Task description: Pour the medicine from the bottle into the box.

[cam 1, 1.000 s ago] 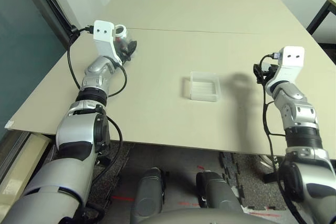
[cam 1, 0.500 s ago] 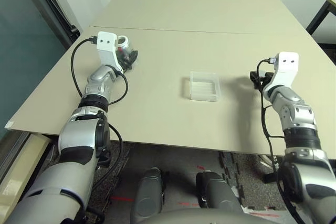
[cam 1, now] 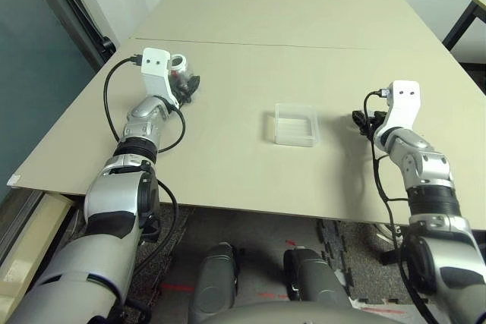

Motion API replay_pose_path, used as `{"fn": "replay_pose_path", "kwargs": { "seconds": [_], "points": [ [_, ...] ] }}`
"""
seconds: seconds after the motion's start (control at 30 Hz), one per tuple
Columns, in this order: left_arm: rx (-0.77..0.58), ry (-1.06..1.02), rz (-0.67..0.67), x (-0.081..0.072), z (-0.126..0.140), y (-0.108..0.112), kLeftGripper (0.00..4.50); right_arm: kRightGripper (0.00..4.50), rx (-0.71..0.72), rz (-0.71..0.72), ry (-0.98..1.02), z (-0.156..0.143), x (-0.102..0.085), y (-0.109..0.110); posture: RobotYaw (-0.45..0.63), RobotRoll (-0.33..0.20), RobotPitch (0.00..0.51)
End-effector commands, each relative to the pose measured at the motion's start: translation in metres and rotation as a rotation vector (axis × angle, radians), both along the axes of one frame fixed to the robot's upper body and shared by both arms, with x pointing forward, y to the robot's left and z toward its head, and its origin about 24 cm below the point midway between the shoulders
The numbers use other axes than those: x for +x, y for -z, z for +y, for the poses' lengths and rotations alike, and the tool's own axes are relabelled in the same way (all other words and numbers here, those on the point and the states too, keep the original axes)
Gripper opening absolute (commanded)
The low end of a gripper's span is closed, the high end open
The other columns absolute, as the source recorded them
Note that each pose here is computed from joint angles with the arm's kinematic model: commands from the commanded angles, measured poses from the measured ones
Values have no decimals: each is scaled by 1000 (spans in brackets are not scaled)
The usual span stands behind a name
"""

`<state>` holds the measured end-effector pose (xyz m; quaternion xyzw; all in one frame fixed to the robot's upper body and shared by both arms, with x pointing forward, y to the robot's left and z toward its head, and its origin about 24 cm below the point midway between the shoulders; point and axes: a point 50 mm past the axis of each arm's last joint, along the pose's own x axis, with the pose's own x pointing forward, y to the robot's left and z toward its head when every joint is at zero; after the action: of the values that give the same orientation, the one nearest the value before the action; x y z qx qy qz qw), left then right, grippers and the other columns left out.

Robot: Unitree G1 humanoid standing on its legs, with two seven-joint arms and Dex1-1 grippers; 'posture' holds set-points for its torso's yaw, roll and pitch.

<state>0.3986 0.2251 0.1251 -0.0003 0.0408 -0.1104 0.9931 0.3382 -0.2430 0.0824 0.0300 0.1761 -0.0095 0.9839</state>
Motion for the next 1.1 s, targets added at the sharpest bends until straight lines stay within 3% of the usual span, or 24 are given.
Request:
{"fn": "replay_pose_path", "kwargs": {
  "seconds": [0.03,0.07,0.27,0.43,0.6,0.83,0.9,1.1],
  "points": [
    [-10,-13,5,3,-1,-5,2563,4314,-7,10,-5,-3,-4,0,76,0,75],
    [-12,-14,6,3,-1,-5,2563,4500,-8,9,-5,-3,-5,0,71,0,74],
    [-8,-28,1,9,-4,-17,2563,4500,-12,-24,-64,-14,-13,-20,57,0,70],
    [120,25,-40,16,-11,-43,2563,4500,-46,-9,-309,-19,-39,-47,41,0,61],
    [282,91,-91,22,-24,-70,2563,4500,-158,87,-597,-15,-65,-58,2,0,56],
    [795,274,-233,29,-82,-108,2563,4500,-214,105,-791,15,-62,-67,-40,0,43],
    [994,337,-312,29,-107,-117,2563,4500,-224,105,-839,26,-59,-68,-45,0,41],
    [1608,483,-531,21,-165,-115,2563,4500,-272,107,-875,45,-44,-68,-83,0,28]
  ]
}}
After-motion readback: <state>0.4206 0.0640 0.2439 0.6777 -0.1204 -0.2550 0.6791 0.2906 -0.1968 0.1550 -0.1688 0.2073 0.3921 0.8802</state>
